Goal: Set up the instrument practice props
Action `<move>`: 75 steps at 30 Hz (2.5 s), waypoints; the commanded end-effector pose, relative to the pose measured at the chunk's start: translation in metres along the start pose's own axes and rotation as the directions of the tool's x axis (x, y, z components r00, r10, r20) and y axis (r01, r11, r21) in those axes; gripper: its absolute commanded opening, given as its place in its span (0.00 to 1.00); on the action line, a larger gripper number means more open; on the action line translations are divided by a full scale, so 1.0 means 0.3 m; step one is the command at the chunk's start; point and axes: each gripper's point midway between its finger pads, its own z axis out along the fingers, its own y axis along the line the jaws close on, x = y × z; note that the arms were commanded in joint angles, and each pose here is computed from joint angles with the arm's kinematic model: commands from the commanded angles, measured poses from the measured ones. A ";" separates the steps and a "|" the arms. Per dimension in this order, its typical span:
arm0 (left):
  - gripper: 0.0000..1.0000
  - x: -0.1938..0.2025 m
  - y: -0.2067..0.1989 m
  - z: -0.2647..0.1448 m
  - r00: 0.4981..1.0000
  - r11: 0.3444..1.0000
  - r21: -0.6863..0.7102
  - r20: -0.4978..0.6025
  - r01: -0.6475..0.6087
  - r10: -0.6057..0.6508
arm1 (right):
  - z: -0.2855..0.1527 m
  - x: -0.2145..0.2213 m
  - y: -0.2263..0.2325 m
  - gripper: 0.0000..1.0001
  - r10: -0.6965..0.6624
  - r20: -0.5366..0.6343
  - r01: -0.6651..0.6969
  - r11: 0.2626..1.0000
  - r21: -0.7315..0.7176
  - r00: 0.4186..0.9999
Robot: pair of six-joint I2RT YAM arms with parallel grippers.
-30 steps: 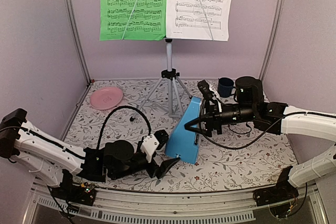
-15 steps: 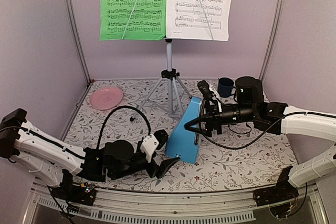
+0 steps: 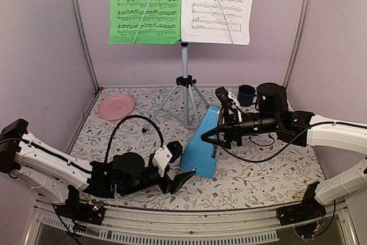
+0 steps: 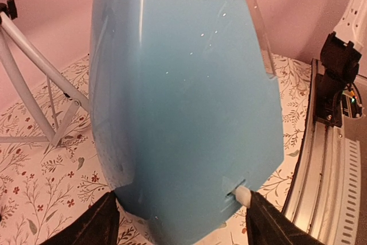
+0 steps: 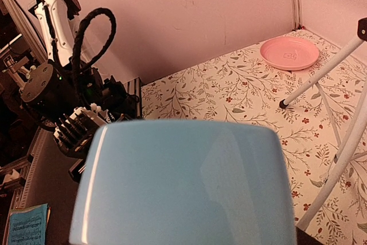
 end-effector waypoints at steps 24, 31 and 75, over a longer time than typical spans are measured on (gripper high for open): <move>0.75 -0.002 0.006 -0.013 1.000 1.000 0.028 0.013 0.011 -0.012 | -0.019 -0.166 0.062 0.20 -0.085 0.133 0.091 0.995 -0.043 0.988; 0.75 -0.003 0.002 -0.014 1.000 0.999 0.041 0.016 0.014 -0.014 | -0.018 -0.170 0.065 0.20 -0.089 0.135 0.096 0.994 -0.047 0.987; 0.99 0.077 0.540 -0.248 0.886 0.811 -0.356 0.165 0.464 -0.434 | 0.446 -0.012 -0.236 0.23 0.013 0.111 -0.073 0.826 0.559 0.994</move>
